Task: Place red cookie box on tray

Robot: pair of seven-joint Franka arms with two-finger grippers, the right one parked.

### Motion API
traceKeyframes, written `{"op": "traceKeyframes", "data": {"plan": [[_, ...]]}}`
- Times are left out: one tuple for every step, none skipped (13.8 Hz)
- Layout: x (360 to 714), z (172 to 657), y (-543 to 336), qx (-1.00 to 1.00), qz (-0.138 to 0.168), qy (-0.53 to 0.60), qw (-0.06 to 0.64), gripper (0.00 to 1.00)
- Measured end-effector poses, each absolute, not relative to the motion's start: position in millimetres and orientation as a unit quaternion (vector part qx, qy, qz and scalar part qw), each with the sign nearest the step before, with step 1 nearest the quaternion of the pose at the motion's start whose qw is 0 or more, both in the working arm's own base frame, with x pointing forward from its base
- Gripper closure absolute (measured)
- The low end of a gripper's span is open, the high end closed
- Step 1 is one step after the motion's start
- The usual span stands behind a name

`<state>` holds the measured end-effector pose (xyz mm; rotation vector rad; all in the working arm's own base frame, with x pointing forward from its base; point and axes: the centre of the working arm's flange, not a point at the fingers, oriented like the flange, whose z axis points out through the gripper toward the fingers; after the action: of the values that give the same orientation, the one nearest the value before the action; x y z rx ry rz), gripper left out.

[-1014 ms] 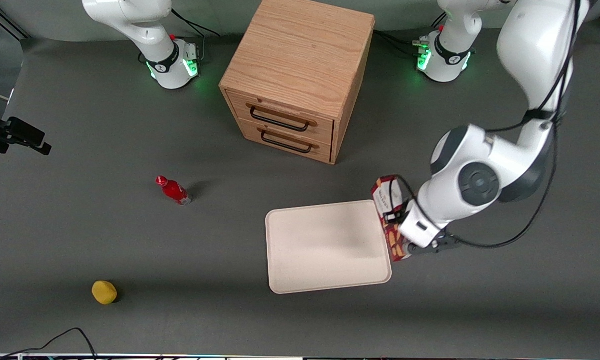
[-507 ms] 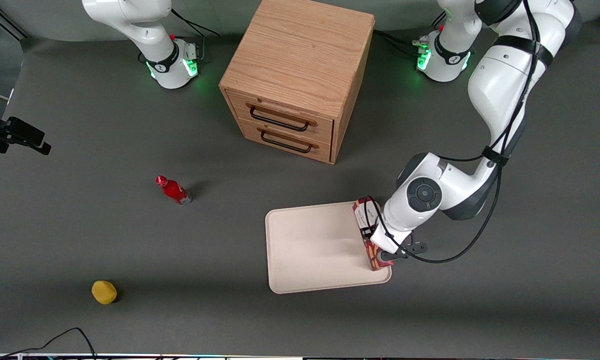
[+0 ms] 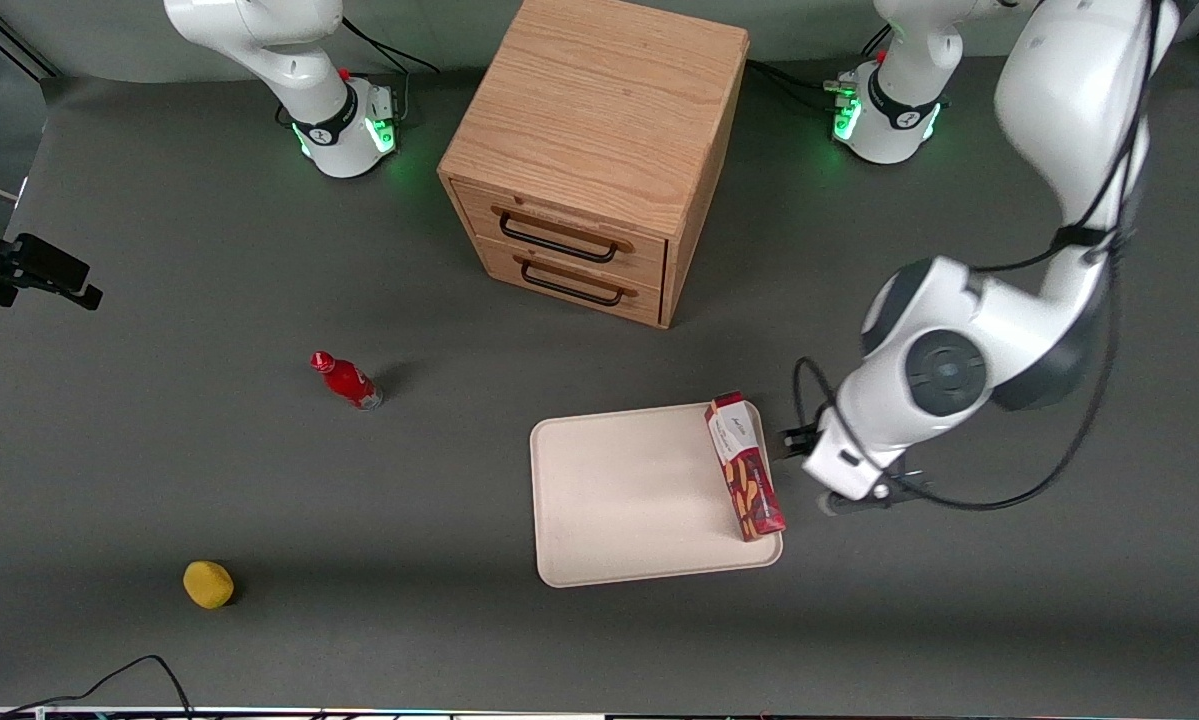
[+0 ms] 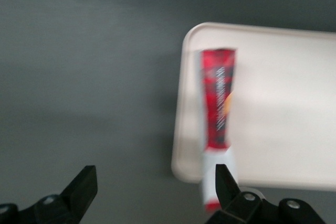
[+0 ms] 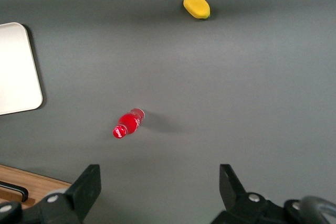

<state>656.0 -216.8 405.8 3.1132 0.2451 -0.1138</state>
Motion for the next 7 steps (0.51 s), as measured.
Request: {"op": "traceKeyframes", "data": {"plan": [[651,436,-192,0.997,-0.047,0.064,0.002,0.00],[644,465,-163,0.997,-0.056,0.052,-0.002,0.00],[634,496,-130,0.997,-0.065,0.041,-0.005,0.00],[621,524,-98,0.997,-0.074,0.030,-0.009,0.00],[608,548,-69,0.996,-0.082,0.016,-0.013,0.00],[594,567,-45,0.996,-0.089,0.002,-0.016,0.00],[582,576,-24,0.995,-0.095,-0.012,-0.017,0.00]]}}
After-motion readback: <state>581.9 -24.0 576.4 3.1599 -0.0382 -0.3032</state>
